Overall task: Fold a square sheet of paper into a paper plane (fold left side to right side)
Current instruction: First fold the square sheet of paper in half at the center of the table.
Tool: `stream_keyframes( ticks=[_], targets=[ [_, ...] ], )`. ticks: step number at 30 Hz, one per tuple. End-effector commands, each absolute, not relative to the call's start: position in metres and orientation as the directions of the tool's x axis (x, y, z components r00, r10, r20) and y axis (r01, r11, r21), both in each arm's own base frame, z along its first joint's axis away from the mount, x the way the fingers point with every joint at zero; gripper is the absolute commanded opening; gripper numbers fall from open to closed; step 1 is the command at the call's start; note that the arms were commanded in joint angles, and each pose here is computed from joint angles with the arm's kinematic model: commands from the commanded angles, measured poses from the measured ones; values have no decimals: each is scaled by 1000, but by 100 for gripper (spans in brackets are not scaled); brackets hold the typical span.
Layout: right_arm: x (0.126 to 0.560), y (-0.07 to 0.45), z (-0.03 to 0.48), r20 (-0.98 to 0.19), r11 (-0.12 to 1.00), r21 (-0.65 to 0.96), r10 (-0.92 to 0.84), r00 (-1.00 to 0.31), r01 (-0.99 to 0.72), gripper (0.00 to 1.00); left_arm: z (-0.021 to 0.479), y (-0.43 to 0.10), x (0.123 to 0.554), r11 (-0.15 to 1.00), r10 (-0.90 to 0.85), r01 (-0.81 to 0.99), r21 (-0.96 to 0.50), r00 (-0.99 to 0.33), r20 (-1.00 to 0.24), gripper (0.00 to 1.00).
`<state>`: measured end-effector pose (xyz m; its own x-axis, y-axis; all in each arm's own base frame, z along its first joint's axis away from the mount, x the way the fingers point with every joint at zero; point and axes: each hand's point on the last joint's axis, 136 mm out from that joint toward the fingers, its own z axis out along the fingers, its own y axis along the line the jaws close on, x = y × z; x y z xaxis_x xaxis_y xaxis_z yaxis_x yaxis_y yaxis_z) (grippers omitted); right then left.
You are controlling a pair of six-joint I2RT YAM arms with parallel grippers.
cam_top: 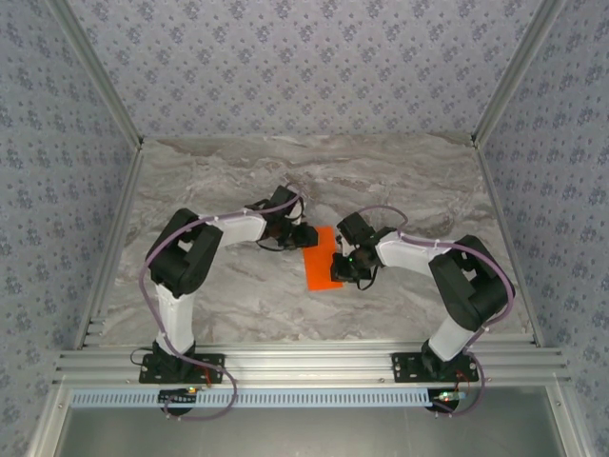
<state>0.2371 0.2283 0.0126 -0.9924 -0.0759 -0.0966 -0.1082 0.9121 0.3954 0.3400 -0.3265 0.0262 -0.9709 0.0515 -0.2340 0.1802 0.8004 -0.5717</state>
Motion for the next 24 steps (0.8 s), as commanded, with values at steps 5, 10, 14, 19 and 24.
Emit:
stream_keyframes(
  ticks=[5,10,14,19,24],
  targets=[
    [203,180,-27,48,978,200,-68,-997,-57,15,5,-286,392,878,-20,118,-463,-959,-283,30],
    [201,182,-28,52,976,211,-72,-996,-60,15,-1,-275,407,882,-48,88,-463,-960,-274,30],
    [199,183,-28,54,974,219,-70,-996,-57,15,1,-272,422,877,-68,74,-475,-959,-275,30],
    [197,184,-29,58,973,224,-69,-996,-55,15,6,-272,437,878,-73,75,-472,-955,-287,32],
    [196,185,-29,57,971,232,-71,-996,-56,14,9,-272,449,884,-68,79,-461,-953,-294,33]
  ],
)
